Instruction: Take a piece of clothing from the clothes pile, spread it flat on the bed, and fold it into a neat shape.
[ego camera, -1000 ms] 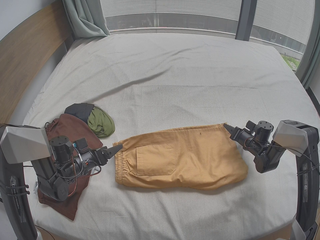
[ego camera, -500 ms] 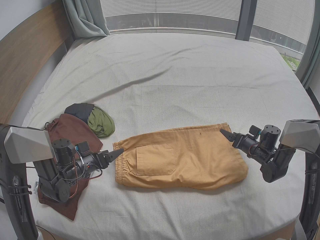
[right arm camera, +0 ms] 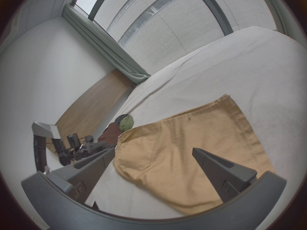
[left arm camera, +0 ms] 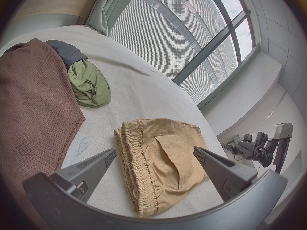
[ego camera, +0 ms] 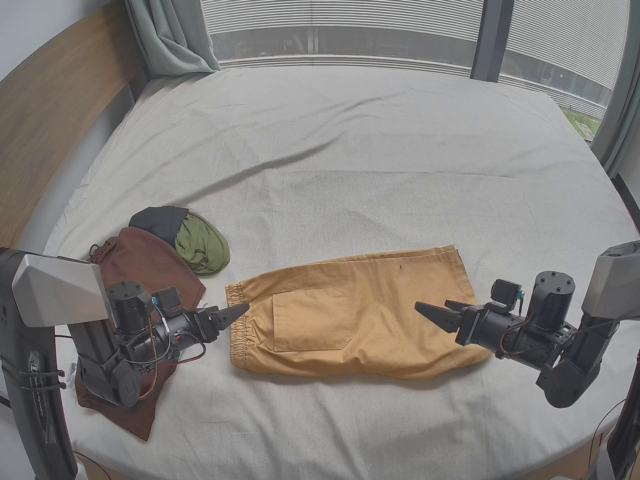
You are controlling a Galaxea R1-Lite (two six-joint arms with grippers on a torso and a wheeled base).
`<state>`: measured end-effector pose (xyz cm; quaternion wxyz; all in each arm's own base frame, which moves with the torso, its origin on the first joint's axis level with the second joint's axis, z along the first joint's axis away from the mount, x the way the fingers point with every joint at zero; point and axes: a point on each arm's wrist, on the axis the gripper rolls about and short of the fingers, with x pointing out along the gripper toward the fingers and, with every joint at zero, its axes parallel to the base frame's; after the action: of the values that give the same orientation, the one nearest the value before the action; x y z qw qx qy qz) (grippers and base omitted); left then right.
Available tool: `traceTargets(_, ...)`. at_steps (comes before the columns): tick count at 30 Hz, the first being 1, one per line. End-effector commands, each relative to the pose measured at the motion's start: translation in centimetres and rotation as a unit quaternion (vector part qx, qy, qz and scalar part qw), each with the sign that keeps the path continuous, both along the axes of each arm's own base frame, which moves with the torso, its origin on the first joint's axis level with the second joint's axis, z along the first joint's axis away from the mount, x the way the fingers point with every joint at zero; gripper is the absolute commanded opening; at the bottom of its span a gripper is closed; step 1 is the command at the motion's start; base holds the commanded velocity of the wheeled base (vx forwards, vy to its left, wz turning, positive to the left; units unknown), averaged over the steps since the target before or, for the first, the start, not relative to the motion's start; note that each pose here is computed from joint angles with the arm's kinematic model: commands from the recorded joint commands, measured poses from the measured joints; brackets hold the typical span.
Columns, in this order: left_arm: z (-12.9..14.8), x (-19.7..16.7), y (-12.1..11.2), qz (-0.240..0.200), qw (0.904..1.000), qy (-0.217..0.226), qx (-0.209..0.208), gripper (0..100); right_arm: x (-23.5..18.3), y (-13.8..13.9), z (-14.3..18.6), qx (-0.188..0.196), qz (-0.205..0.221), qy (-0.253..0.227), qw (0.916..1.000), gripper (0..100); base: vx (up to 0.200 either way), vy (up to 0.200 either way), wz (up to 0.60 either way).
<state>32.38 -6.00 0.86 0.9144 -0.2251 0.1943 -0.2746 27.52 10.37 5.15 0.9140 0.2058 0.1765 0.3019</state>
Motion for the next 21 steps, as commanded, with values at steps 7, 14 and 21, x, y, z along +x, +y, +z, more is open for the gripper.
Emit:
traceTargets(7, -0.7, -0.1, 0.0, 0.000, 0.9999, 0.013, 0.002, 100, -1.7, 0.7, 1.7, 0.008, 0.023, -0.019, 0.9995, 100, 0.000, 0.000, 0.00)
traceTargets(14, -3.0, -0.3, -0.7, -0.009, 0.9989, 0.046, 0.009, 100, -1.5, 0.4, 1.9, 0.010, 0.017, -0.022, 0.9996, 100, 0.000, 0.000, 0.00)
traceTargets(21, -4.6, -0.3, -0.7, -0.009, 0.9976, 0.068, 0.012, 100, -1.5, 0.3, 1.6, 0.007, 0.017, -0.015, 0.9997, 100, 0.000, 0.000, 0.00)
